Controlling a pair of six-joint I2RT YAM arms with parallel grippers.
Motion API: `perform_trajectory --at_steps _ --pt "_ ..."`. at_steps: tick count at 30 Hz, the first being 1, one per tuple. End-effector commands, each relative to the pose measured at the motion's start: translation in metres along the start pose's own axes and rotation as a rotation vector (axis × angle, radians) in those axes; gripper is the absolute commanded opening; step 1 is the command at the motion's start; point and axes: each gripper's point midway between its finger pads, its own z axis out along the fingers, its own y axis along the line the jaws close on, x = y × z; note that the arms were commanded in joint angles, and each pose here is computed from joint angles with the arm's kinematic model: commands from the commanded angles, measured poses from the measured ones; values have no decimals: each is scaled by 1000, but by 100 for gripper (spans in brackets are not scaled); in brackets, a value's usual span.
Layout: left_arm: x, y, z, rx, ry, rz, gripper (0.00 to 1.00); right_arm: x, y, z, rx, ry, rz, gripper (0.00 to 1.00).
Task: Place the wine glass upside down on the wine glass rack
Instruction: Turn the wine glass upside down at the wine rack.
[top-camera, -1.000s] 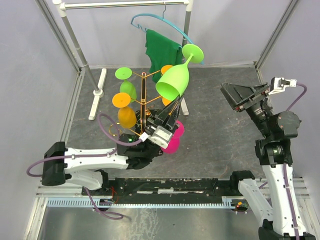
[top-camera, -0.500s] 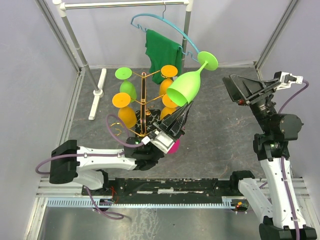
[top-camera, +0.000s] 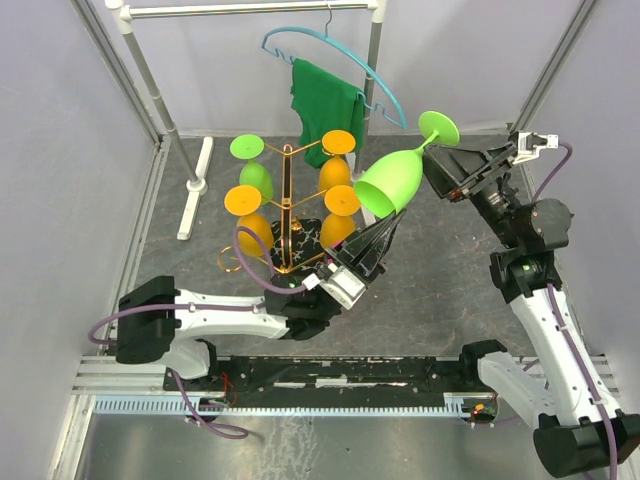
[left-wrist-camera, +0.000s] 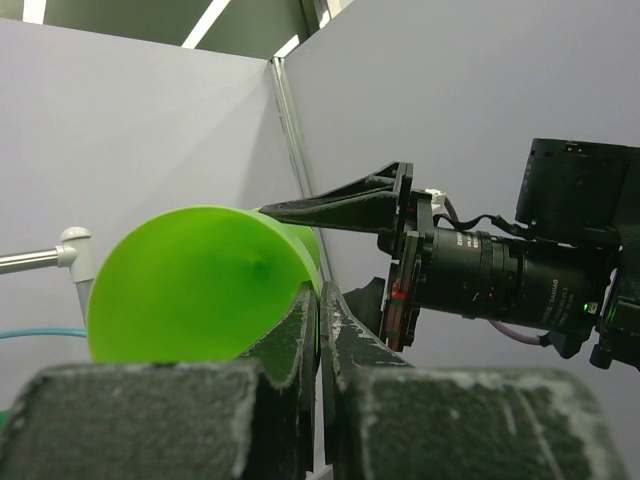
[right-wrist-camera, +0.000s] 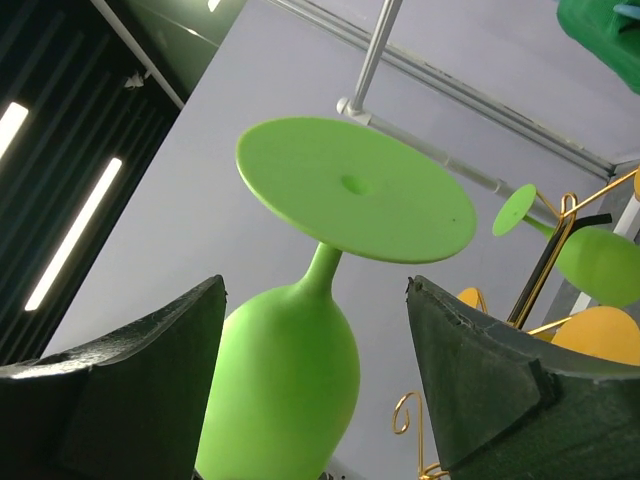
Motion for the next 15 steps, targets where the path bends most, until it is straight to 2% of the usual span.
perform_trajectory --at_steps 1,9,15 --pt "-30 14 17 -65 -119 -51 3 0 39 3 -108 -17 -85 80" --pt "-25 6 15 -44 -122 -81 3 7 41 8 -133 -3 -93 66" --pt "-23 5 14 -49 -120 -76 3 13 43 12 -149 14 -94 45"
